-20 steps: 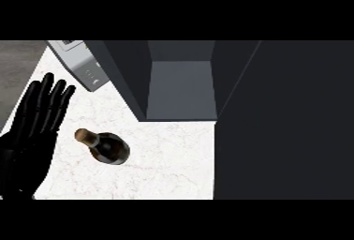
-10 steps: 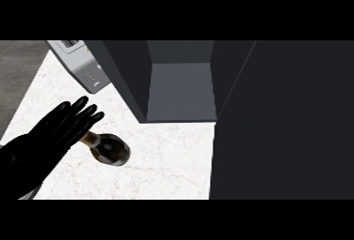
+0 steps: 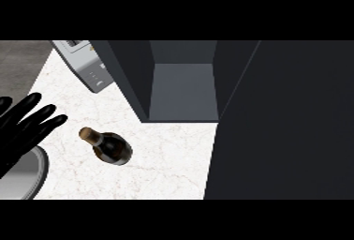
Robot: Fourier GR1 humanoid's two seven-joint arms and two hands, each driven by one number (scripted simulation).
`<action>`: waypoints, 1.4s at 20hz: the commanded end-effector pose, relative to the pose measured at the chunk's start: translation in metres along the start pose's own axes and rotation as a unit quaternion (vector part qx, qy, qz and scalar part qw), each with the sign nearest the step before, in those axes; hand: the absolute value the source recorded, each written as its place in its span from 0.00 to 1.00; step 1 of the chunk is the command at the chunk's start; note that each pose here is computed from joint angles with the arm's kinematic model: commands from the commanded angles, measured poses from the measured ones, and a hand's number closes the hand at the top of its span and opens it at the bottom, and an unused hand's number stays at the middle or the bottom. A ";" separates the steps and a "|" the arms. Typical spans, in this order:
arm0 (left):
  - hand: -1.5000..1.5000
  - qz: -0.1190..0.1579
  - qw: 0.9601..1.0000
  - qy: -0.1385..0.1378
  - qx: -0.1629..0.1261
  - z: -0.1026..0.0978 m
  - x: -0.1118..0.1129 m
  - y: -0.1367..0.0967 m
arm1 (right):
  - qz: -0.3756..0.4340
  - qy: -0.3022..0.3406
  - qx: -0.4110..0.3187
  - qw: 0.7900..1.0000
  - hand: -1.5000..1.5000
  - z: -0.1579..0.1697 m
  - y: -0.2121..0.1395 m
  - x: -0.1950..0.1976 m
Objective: Pick up the wine, place it into the cabinet and close the cabinet
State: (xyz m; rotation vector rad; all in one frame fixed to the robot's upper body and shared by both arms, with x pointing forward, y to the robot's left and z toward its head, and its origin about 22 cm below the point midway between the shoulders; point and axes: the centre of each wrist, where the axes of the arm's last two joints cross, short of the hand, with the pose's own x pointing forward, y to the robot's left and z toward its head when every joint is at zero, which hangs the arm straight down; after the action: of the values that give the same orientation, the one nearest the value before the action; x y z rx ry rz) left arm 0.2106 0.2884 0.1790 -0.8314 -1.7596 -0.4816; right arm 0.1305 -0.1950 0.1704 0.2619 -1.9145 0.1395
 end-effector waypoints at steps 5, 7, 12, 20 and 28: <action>0.00 0.008 1.000 0.016 0.007 0.005 0.020 -0.012 | 0.000 -0.013 -0.003 1.000 0.00 0.019 0.020 0.041; 0.00 -0.006 0.999 0.026 0.019 -0.007 0.015 0.015 | -0.007 -0.013 -0.006 1.000 0.00 0.012 0.009 0.037; 0.00 -0.007 0.999 0.030 0.024 0.000 0.020 0.005 | -0.003 -0.013 -0.013 1.000 0.00 0.019 0.014 0.049; 0.00 -0.006 0.998 0.047 0.039 -0.015 0.008 0.008 | -0.003 -0.012 -0.007 1.000 0.00 0.014 0.020 0.054; 0.00 -0.016 0.997 0.062 0.050 -0.002 -0.022 0.026 | -0.010 -0.019 -0.016 1.000 0.00 0.014 0.032 0.050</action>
State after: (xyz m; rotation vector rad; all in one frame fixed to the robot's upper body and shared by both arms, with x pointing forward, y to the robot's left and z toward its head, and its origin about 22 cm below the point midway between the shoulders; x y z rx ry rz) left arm 0.2322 0.3012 0.1608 -0.6934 -1.6699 -0.4574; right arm 0.1271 -0.1632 0.1946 0.3464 -1.8359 0.1375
